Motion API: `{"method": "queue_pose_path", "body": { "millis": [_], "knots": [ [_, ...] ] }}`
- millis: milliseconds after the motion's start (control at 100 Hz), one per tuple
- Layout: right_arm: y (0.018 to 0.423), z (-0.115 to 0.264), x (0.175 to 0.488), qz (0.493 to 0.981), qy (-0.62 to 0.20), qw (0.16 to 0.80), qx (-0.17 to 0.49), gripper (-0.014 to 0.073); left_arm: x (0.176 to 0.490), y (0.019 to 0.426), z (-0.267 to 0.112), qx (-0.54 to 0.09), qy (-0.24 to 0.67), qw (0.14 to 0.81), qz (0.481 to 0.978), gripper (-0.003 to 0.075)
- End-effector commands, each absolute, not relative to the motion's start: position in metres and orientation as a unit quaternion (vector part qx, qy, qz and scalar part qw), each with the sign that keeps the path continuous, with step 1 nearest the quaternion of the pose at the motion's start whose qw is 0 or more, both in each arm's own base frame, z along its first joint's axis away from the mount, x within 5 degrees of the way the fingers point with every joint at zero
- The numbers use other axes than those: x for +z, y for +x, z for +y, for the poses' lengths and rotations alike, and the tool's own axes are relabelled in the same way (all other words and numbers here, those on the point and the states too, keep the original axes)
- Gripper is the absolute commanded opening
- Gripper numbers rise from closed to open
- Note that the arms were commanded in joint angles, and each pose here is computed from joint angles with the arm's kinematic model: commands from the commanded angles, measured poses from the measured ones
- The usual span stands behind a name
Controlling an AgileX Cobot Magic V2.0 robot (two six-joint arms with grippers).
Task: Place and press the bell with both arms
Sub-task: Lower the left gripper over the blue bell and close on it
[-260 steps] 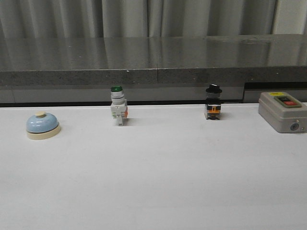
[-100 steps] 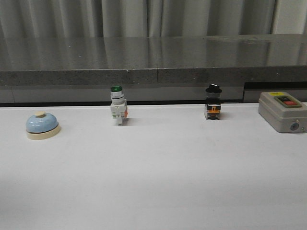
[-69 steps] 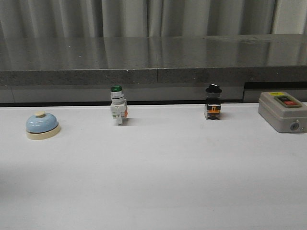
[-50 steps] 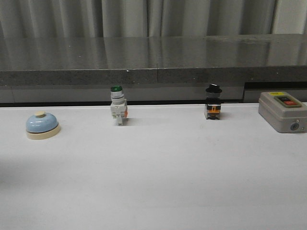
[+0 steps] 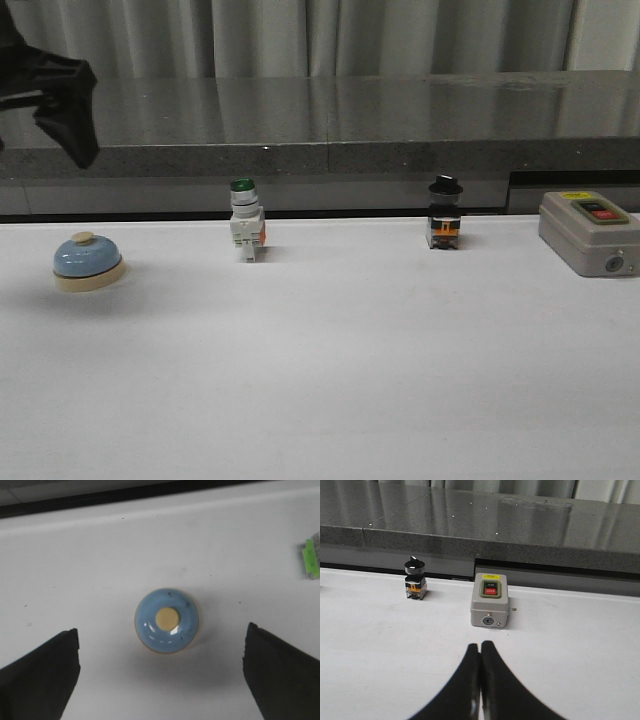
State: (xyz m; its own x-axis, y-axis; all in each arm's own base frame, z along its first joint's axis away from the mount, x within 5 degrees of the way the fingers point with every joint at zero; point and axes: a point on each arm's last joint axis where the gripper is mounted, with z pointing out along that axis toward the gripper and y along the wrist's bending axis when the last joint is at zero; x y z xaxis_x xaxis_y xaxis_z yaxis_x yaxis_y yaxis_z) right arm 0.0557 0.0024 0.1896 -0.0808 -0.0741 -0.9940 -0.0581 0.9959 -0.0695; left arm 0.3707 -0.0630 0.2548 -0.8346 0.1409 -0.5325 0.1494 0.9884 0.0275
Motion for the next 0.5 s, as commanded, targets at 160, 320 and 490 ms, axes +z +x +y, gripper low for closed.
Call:
{"method": "queue_pose_path", "body": {
  "millis": [160, 320, 490],
  "knots": [
    [0.055, 0.003, 0.202, 0.701, -0.048, 0.711, -0.005, -0.0059, 0.252, 0.403, -0.080, -0.024, 0.079, 0.305, 0.949, 0.0636],
    [0.055, 0.003, 0.202, 0.701, -0.048, 0.711, -0.005, -0.0059, 0.231, 0.412, -0.081, -0.018, 0.081, 0.282, 0.956, 0.0636],
    [0.055, 0.003, 0.202, 0.701, -0.048, 0.711, -0.005, -0.0059, 0.214, 0.416, -0.078, -0.015, 0.078, 0.261, 0.962, 0.0636]
  ]
}}
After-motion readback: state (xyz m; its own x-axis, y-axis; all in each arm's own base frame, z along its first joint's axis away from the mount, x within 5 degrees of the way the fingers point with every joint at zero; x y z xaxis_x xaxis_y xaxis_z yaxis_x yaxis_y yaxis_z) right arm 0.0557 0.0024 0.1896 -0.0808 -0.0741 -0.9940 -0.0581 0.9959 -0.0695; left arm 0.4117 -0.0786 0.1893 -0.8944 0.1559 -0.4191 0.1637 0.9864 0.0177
